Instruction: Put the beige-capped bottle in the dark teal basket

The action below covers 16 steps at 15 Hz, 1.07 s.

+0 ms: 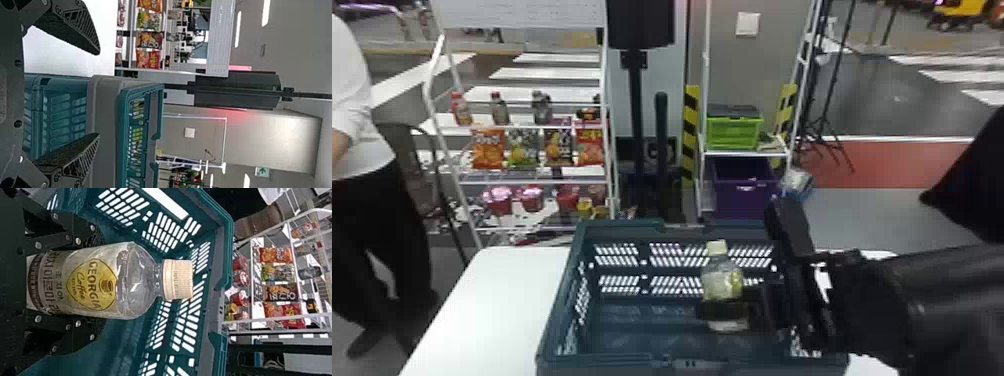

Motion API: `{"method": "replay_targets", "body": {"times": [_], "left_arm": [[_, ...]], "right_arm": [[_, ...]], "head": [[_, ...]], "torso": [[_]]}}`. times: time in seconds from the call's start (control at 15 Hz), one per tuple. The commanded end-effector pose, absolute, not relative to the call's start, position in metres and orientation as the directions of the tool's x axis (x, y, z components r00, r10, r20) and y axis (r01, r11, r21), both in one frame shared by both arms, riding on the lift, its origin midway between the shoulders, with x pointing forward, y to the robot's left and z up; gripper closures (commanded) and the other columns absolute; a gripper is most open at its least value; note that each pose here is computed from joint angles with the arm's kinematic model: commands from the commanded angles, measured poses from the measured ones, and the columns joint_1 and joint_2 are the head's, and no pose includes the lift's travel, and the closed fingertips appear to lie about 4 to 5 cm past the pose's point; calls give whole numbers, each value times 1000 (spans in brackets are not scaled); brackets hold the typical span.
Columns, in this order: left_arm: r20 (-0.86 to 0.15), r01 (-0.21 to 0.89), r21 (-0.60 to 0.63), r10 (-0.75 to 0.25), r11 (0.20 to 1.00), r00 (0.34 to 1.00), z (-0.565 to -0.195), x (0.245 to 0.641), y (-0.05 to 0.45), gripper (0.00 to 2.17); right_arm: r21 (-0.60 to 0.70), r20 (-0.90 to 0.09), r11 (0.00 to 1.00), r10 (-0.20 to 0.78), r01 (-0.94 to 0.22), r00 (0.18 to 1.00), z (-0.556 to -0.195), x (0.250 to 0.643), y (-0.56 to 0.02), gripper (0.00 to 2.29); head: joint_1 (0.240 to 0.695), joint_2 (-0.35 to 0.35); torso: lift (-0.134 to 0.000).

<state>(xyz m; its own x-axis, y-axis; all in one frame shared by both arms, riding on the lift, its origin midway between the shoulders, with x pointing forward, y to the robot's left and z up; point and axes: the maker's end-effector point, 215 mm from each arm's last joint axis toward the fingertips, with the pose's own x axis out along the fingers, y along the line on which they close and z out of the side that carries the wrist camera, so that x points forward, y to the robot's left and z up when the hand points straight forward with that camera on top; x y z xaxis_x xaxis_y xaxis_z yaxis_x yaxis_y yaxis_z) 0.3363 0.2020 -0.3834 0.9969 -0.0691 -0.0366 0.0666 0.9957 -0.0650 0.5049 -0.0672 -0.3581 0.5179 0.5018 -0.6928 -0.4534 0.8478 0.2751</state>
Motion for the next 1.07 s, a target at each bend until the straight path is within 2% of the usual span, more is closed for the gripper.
{"method": "replay_targets", "body": {"times": [0.0, 0.67, 0.73, 0.8, 0.87, 0.93, 1.0], "left_arm": [[-39, 66, -65, -69, 996, 997, -384, 336, 202, 151], [-34, 61, -66, -63, 996, 997, -386, 334, 204, 151], [-31, 59, -67, -62, 996, 998, -385, 334, 204, 151], [-31, 58, -67, -60, 996, 998, -385, 333, 205, 151], [-31, 58, -67, -60, 996, 998, -385, 333, 205, 151], [-31, 58, -67, -60, 996, 998, -385, 333, 205, 151], [-31, 58, -67, -60, 996, 998, -385, 333, 205, 151]], "right_arm": [[281, -698, 839, 512, -467, 500, -368, 510, -52, 2219], [277, -719, 841, 502, -465, 480, -397, 523, -36, 2192], [277, -718, 840, 504, -467, 481, -397, 524, -35, 2027], [279, -718, 839, 506, -467, 479, -397, 523, -35, 1646], [274, -724, 843, 497, -463, 478, -399, 522, -36, 923], [273, -730, 846, 493, -459, 473, -400, 520, -37, 43], [272, -735, 847, 489, -457, 469, -402, 518, -38, -1]], "head": [[499, 0], [499, 0], [499, 0], [499, 0], [499, 0], [499, 0], [499, 0]], "torso": [[0], [0], [0], [0], [0], [0], [0]]}}
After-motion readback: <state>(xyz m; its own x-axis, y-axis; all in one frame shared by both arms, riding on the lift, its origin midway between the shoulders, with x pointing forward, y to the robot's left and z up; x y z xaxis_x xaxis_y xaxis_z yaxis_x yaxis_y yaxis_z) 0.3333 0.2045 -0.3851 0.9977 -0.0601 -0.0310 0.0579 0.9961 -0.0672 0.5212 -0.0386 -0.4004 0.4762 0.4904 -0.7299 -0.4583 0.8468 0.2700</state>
